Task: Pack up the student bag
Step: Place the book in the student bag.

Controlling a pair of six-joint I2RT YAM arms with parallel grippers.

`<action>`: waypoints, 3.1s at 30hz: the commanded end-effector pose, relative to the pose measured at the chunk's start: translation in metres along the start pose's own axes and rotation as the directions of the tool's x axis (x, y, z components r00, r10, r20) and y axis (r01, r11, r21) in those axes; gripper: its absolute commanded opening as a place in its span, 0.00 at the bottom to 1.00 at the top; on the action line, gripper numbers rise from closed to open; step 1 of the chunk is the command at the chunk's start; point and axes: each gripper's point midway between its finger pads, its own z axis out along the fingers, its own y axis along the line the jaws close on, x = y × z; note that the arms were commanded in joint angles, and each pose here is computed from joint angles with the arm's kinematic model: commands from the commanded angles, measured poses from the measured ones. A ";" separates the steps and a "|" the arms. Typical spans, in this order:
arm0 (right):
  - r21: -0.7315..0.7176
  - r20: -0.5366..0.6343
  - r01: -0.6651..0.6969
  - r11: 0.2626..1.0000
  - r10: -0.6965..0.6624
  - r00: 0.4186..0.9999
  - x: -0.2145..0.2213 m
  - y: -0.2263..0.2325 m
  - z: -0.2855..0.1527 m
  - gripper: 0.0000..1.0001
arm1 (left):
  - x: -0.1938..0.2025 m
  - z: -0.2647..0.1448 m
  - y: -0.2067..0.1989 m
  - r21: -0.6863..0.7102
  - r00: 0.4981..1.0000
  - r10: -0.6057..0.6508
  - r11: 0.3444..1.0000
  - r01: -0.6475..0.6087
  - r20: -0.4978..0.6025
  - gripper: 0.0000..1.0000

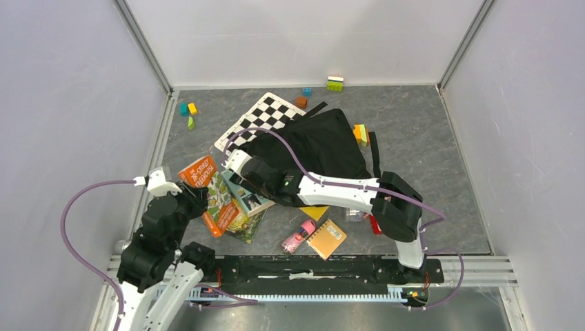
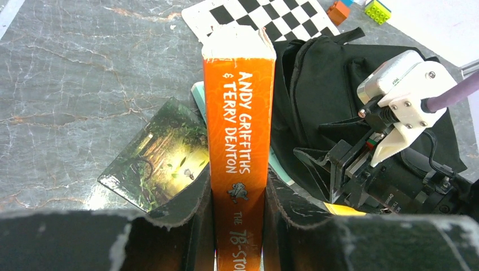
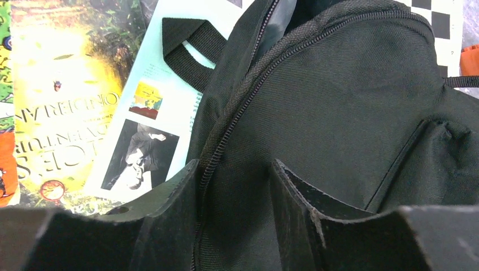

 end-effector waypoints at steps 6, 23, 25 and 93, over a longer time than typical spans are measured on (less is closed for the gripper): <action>-0.044 0.146 -0.124 0.991 0.130 0.981 -0.052 -0.020 -0.037 0.48 | -0.043 -0.017 -0.027 0.115 0.993 -0.024 0.993 0.011 0.119 0.02; 0.162 0.386 -0.394 0.905 0.309 0.869 -0.045 -0.111 -0.138 0.00 | -0.041 -0.004 -0.147 0.555 0.988 -0.120 0.818 0.154 -0.098 0.02; 0.193 0.428 -0.441 0.877 0.329 0.842 -0.038 -0.124 -0.154 0.00 | -0.037 0.006 -0.162 0.591 0.981 -0.134 0.784 0.190 -0.137 0.02; 0.218 0.569 -0.387 0.896 0.205 0.796 -0.032 -0.135 -0.169 0.00 | 0.130 0.201 -0.339 0.621 0.805 -0.233 0.532 0.576 -0.546 0.07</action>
